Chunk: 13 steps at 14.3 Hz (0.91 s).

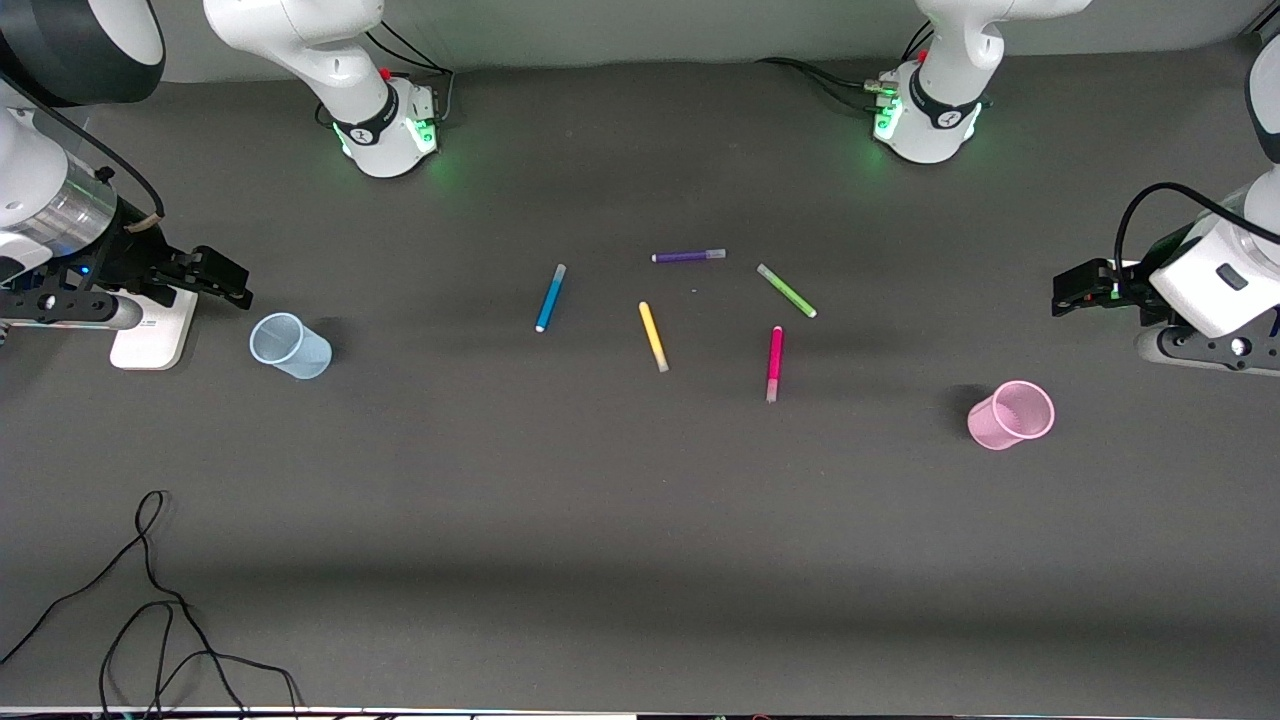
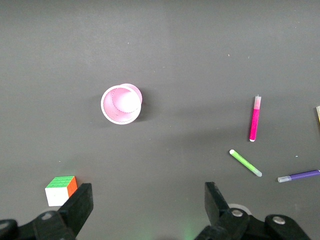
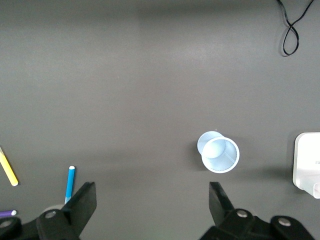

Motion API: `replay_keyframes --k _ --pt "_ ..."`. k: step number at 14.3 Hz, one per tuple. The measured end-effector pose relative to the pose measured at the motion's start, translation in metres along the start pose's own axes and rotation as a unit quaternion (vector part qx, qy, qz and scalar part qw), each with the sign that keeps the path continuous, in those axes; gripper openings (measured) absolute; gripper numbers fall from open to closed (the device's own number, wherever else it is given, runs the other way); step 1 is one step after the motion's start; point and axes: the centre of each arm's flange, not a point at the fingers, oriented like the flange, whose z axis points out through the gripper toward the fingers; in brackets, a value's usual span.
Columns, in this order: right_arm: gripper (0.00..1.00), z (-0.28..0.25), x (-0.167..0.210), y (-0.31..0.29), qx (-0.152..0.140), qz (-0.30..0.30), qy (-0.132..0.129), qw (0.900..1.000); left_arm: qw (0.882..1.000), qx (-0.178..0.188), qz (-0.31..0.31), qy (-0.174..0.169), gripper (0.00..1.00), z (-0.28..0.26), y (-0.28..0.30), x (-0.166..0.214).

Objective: Place pink and blue markers in matching cups

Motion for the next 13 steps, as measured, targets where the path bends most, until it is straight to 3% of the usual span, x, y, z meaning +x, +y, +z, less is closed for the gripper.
replay_keyframes --k 13 --pt "1.00 0.037 0.005 -0.032 -0.010 -0.027 -0.040 0.999 1.000 0.001 0.003 -0.003 1.00 0.002 0.004 0.001"
